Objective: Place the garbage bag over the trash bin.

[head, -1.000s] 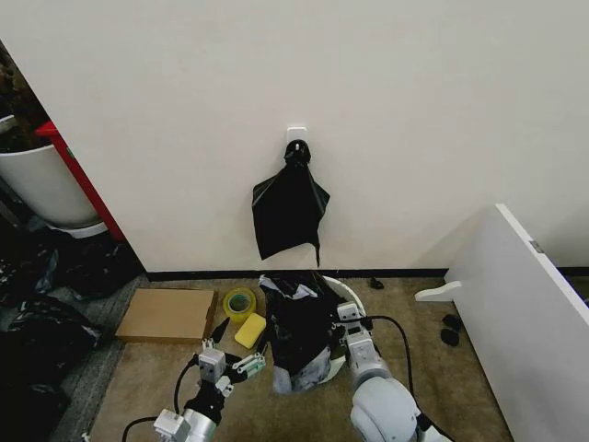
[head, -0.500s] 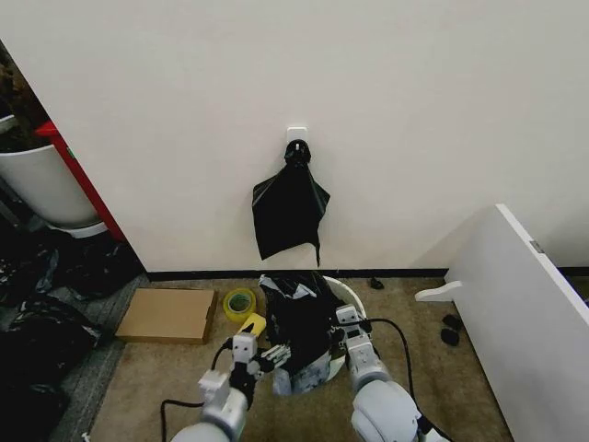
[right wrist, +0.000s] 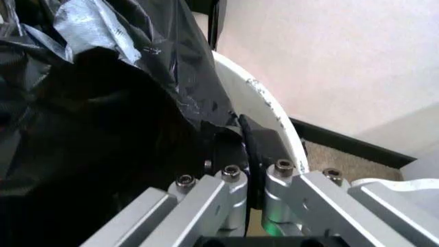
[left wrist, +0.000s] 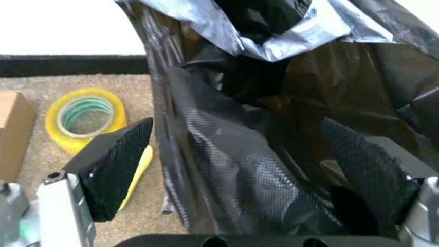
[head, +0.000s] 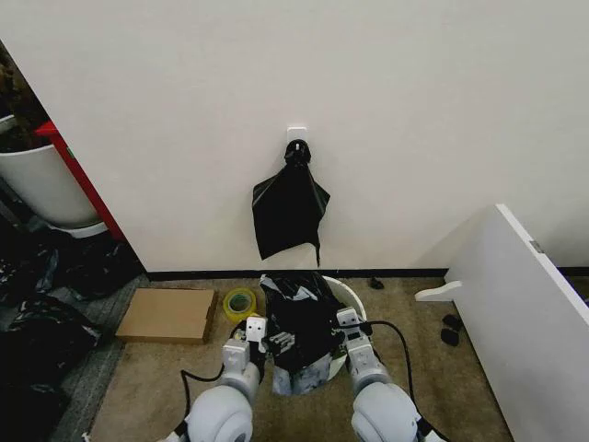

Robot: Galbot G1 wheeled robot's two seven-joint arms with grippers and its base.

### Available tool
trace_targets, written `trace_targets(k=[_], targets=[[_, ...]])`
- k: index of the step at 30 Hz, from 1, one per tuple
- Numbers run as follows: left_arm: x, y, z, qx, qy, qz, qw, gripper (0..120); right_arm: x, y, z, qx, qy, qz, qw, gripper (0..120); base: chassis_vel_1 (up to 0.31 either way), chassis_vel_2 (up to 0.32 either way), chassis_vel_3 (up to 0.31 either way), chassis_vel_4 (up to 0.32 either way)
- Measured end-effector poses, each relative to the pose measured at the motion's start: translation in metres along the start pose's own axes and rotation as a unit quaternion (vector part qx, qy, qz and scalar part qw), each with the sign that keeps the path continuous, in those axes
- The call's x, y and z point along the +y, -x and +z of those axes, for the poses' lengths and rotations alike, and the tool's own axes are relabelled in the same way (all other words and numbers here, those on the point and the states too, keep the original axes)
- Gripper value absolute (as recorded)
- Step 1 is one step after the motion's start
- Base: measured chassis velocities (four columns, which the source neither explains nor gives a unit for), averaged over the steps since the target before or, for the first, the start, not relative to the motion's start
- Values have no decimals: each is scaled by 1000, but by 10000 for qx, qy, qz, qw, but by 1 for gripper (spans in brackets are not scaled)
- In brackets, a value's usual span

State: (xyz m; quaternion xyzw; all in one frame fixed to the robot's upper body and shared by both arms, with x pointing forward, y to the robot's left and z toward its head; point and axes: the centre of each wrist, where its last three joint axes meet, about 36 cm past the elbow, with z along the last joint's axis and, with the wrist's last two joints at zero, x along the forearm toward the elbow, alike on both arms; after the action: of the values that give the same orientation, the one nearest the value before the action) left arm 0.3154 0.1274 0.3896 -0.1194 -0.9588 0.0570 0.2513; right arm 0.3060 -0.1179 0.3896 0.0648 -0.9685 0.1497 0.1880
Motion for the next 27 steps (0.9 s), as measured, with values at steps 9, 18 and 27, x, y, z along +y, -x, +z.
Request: trace_targets(k=[9, 18, 27], targets=[[-12, 17, 3, 251, -31, -384, 9989, 96, -4, 1, 0, 7, -14, 40, 10000, 0, 0, 0, 0, 0], [-25, 47, -9, 701, -191, -528, 9960, 93, -5, 1, 0, 3, -12, 61, 10000, 0, 0, 0, 0, 0], [-25, 56, -13, 1001, -386, -616, 9923, 60, -5, 1, 0, 1, 2, 65, 10000, 0, 0, 0, 0, 0]])
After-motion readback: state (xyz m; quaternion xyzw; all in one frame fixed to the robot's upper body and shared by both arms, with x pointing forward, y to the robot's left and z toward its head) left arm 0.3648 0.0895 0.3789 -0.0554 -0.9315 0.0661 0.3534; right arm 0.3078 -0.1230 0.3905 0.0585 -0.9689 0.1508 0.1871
